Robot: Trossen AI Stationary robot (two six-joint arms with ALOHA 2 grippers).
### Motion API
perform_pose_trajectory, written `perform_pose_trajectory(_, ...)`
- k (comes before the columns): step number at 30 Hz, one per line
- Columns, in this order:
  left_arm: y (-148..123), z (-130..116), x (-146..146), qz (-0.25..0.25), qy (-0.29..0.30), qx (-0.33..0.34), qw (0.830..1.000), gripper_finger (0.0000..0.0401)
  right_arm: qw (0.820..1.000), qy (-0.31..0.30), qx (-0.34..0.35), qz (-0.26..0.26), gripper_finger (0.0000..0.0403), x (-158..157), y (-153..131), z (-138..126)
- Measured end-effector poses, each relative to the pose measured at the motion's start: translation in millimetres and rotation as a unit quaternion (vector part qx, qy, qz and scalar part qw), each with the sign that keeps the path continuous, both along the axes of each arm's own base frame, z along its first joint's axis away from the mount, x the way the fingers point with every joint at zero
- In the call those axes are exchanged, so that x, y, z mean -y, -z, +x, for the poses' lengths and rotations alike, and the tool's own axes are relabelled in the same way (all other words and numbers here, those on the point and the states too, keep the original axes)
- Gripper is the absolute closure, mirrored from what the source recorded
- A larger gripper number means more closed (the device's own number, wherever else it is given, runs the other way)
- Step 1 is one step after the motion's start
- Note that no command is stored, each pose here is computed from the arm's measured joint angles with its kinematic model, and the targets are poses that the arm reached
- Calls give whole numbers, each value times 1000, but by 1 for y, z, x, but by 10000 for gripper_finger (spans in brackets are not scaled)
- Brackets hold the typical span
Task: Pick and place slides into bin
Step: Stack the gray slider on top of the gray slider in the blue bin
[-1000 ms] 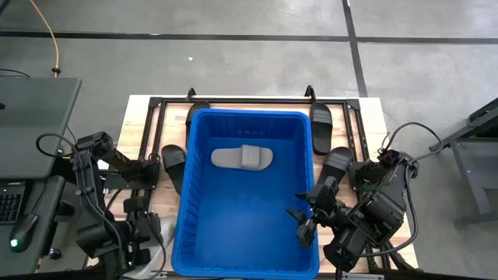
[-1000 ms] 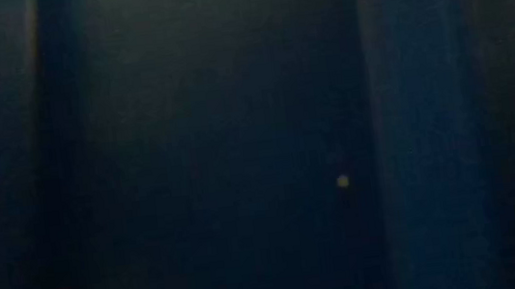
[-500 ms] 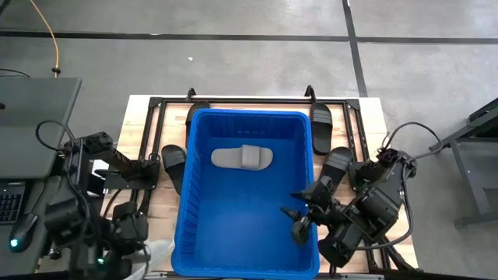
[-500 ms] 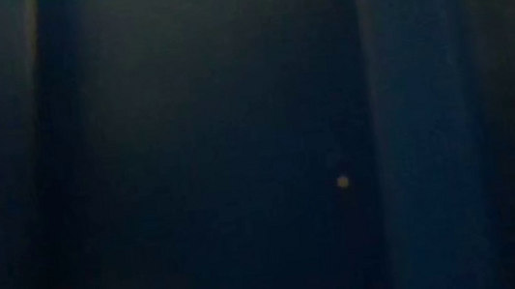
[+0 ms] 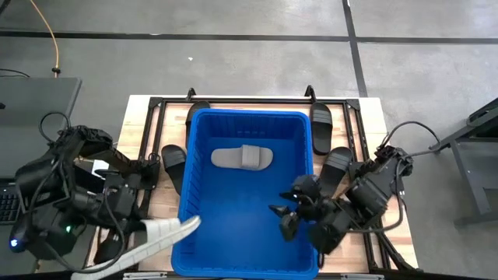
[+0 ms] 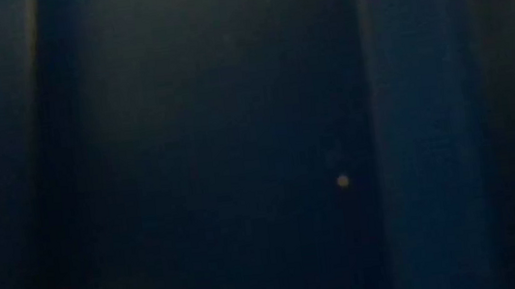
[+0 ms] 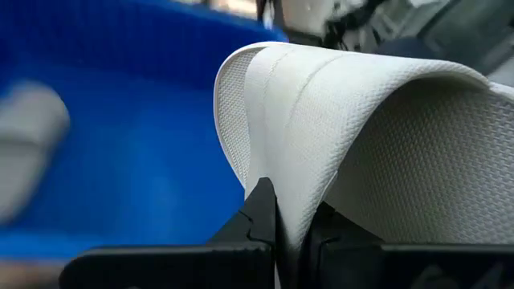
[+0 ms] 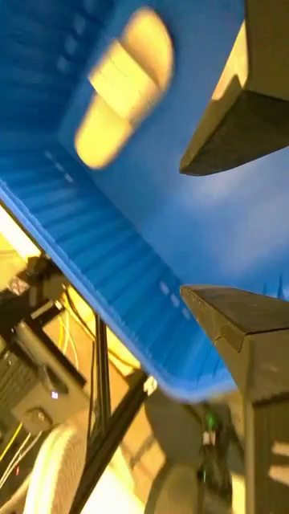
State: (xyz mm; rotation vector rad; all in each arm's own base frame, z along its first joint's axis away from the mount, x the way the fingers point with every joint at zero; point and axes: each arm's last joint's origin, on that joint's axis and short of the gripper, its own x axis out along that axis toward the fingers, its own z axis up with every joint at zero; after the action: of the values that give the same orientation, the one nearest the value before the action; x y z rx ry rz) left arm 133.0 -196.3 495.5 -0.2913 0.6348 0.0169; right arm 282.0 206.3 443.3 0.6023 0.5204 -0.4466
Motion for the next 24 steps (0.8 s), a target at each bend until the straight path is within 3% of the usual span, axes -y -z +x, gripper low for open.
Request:
perform_pose_trajectory(7,0,27,-21,122,-2,12,993,401,989,-17,12,145,177,21,-7,30)
perform_pose_trajectory(13,14,52,-31,224,1,-18,974,401,978,-34,-3,204,178,43,-8,46)
perform_pose_trajectory(21,47,63,-23,332,34,-65,940,401,947,-31,-127,293,178,82,8,57)
perform_pose_trajectory(24,57,66,-21,358,26,-71,931,401,939,-37,-123,318,178,98,7,66)
